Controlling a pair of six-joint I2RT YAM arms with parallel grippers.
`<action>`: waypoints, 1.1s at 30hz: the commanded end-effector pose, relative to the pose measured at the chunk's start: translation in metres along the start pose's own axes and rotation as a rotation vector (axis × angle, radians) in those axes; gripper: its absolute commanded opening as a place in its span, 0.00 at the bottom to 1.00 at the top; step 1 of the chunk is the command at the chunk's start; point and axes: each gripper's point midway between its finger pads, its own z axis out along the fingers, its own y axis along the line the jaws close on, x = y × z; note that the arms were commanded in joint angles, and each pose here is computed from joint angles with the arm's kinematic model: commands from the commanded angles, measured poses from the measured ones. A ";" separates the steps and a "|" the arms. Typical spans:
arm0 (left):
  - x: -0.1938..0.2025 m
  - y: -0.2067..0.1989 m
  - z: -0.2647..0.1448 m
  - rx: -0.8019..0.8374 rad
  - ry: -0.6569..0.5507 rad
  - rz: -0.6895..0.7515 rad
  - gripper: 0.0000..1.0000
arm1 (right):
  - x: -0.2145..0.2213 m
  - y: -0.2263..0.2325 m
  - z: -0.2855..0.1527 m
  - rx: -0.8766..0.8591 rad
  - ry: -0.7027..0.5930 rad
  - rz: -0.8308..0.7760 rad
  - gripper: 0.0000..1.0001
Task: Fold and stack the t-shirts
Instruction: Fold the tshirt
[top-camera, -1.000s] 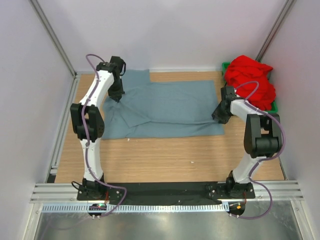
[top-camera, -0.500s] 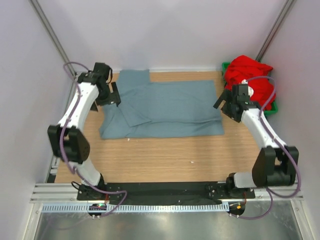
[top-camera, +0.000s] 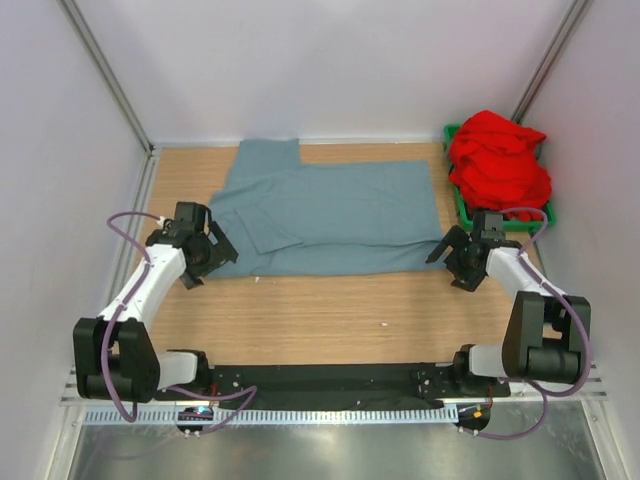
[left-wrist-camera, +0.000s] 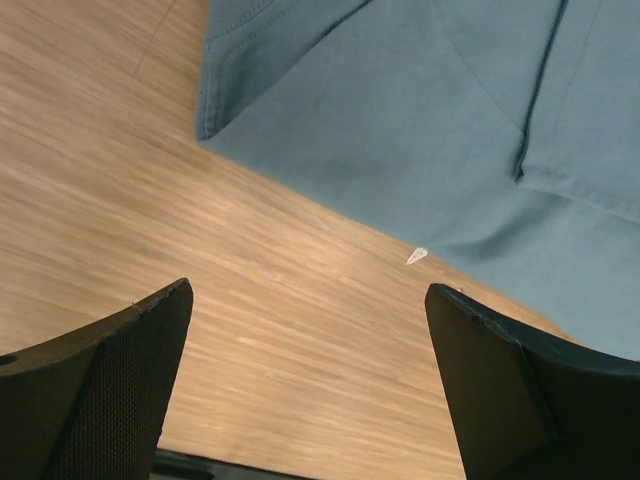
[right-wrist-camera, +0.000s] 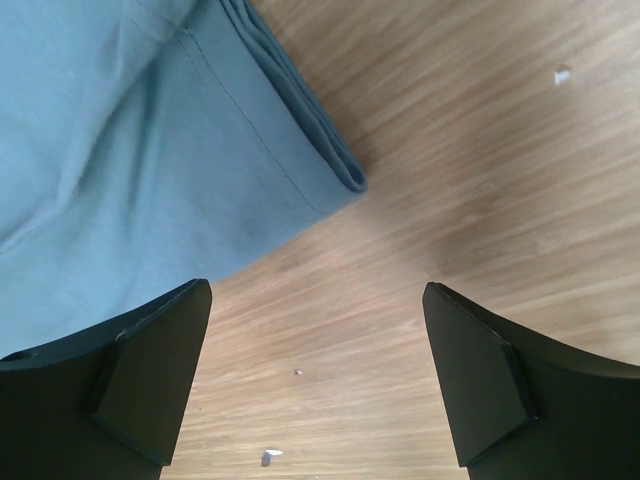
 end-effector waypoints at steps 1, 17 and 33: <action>-0.026 -0.014 0.009 0.049 -0.117 -0.096 1.00 | -0.014 0.015 0.007 -0.097 -0.017 0.020 0.93; -0.019 0.015 0.063 -0.090 -0.171 -0.199 0.88 | -0.008 0.001 0.040 -0.084 0.043 0.057 0.84; -0.025 0.017 0.083 -0.131 -0.178 -0.164 0.00 | -0.010 -0.015 0.045 -0.012 0.016 0.063 0.05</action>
